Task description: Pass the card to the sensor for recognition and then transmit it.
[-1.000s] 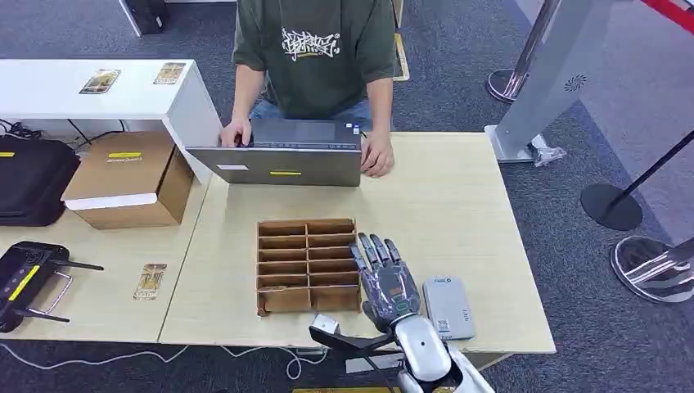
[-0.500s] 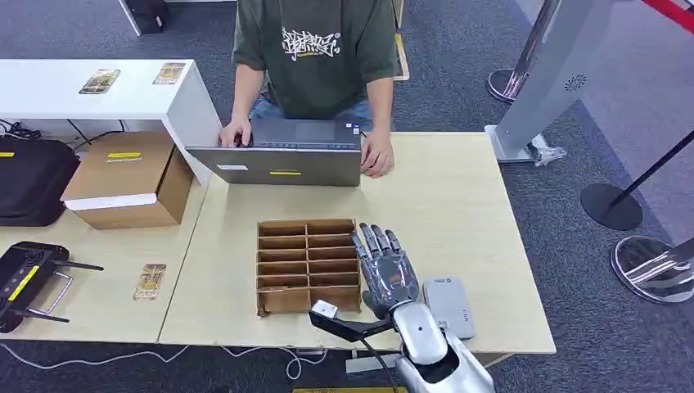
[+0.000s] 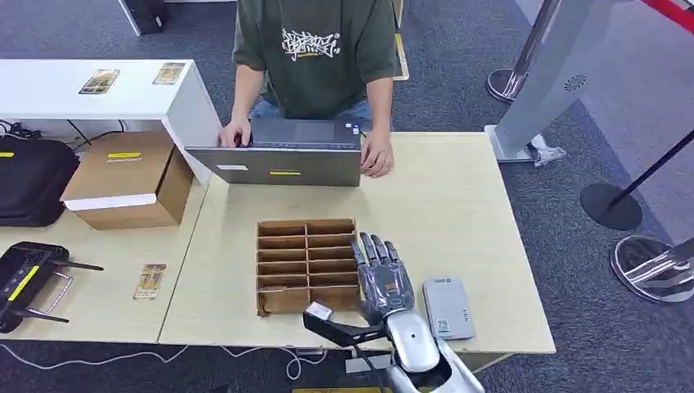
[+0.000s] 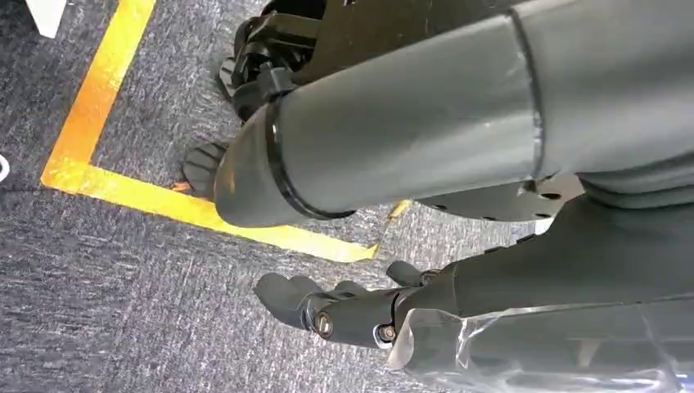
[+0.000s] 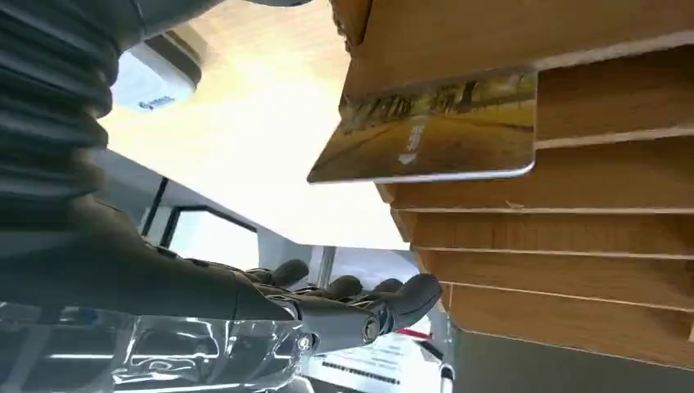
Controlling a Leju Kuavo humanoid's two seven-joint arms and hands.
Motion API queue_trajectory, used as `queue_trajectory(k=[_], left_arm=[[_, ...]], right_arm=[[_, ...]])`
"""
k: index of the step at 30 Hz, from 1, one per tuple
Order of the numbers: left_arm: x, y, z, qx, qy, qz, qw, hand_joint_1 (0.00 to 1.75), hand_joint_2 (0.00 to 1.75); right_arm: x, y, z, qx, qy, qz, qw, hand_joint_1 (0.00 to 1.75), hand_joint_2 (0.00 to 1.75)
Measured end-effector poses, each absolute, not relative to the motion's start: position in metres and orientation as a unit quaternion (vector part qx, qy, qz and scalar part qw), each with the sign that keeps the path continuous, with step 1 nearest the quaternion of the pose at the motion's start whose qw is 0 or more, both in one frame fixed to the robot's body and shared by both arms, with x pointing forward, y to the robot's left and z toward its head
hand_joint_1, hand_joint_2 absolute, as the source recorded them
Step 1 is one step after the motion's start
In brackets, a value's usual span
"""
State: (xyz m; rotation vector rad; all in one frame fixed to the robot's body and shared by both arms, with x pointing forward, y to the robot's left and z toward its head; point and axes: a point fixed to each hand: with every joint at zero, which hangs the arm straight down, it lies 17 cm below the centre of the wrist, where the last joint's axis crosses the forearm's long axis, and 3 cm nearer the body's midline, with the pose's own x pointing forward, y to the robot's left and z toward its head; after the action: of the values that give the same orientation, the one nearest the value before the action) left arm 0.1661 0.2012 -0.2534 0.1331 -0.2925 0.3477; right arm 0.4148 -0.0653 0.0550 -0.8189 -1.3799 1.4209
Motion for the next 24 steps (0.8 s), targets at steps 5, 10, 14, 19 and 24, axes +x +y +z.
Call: queue_trajectory(k=[5, 10, 14, 19, 24], left_arm=[[0.166, 0.202, -0.254, 0.067, -0.145, 0.171, 0.972, 0.0, 0.0], [0.167, 0.204, -0.254, 0.068, -0.147, 0.171, 0.972, 0.0, 0.0], [0.17, 0.205, -0.252, 0.071, -0.16, 0.17, 0.97, 0.0, 0.0], [0.172, 0.206, -0.251, 0.072, -0.166, 0.166, 0.969, 0.0, 0.0], [0.174, 0.205, -0.251, 0.073, -0.169, 0.161, 0.97, 0.0, 0.0]], right_arm=[[0.41, -0.062, 0.059, -0.331, -0.57, 0.575, 0.486, 0.0, 1.75], [0.412, -0.056, 0.065, -0.333, -0.572, 0.571, 0.485, 0.0, 1.75], [0.418, -0.053, 0.072, -0.339, -0.574, 0.568, 0.483, 0.0, 1.75], [0.421, -0.051, 0.076, -0.34, -0.576, 0.56, 0.488, 0.0, 1.75], [0.427, -0.044, 0.079, -0.333, -0.578, 0.558, 0.494, 0.0, 1.75]])
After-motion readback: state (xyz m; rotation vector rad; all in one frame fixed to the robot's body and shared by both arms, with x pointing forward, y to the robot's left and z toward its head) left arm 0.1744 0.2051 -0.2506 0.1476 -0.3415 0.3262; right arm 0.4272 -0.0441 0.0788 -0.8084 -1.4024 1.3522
